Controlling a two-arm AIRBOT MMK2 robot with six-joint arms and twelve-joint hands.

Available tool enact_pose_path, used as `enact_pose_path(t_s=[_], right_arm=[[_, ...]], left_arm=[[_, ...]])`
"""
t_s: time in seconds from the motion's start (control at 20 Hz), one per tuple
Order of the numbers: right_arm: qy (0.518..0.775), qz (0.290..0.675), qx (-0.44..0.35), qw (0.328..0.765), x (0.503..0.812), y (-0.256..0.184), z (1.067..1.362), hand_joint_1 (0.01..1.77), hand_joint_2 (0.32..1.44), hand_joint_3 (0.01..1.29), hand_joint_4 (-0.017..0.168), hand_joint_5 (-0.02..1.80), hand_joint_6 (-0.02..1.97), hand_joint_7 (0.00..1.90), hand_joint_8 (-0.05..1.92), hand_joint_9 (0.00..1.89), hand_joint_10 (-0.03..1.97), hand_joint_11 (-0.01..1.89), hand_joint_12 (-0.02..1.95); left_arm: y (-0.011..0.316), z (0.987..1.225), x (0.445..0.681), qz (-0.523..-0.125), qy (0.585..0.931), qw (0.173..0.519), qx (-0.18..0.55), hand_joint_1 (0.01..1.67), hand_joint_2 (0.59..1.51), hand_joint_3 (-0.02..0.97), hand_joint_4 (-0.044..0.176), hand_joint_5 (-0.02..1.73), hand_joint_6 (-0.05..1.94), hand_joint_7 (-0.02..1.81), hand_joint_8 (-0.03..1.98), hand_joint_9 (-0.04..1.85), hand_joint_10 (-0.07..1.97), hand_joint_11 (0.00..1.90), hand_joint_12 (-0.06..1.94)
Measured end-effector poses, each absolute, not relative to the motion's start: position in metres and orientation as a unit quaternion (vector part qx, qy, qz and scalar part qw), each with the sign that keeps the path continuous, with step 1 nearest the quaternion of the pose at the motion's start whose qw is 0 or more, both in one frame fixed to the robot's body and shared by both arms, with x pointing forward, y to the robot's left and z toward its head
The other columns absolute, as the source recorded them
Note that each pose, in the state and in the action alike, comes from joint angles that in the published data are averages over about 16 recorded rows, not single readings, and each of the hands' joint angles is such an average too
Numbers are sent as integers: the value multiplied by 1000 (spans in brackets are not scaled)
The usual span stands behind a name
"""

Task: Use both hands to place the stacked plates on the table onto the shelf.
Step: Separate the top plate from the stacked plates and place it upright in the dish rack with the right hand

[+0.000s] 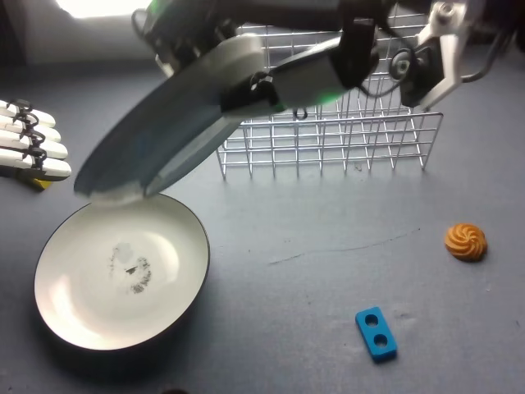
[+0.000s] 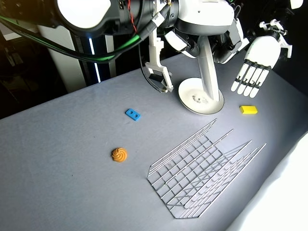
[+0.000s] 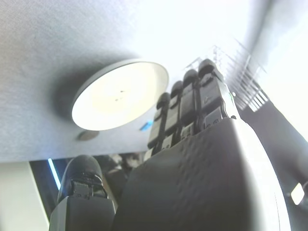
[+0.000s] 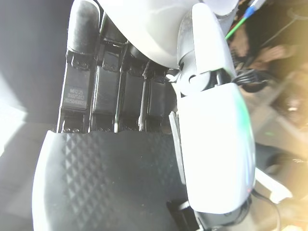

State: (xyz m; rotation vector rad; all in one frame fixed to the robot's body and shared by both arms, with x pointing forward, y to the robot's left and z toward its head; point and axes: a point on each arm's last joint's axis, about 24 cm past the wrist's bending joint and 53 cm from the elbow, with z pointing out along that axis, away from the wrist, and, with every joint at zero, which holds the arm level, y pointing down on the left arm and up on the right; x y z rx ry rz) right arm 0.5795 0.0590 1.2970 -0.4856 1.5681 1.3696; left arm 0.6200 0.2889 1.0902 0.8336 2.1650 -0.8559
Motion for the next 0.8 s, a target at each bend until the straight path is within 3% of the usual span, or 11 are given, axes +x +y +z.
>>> enact_pose_path(t_s=[0.35, 0.8], right_arm=[[662, 581, -109, 460, 613, 35, 1318, 1201, 1043, 11, 0, 836, 1023, 952, 1123, 965, 889, 715, 1387], [670, 591, -40, 448, 646, 3, 1328, 1201, 1047, 11, -4, 872, 952, 974, 1122, 945, 928, 687, 1414]], left_arm=[[283, 1081, 611, -333, 831, 312, 317, 15, 1132, 20, 3, 34, -4, 29, -1, 22, 7, 16, 5], [276, 1061, 597, -335, 840, 286, 316, 15, 1136, 20, 1, 43, -4, 33, -1, 22, 8, 16, 6]])
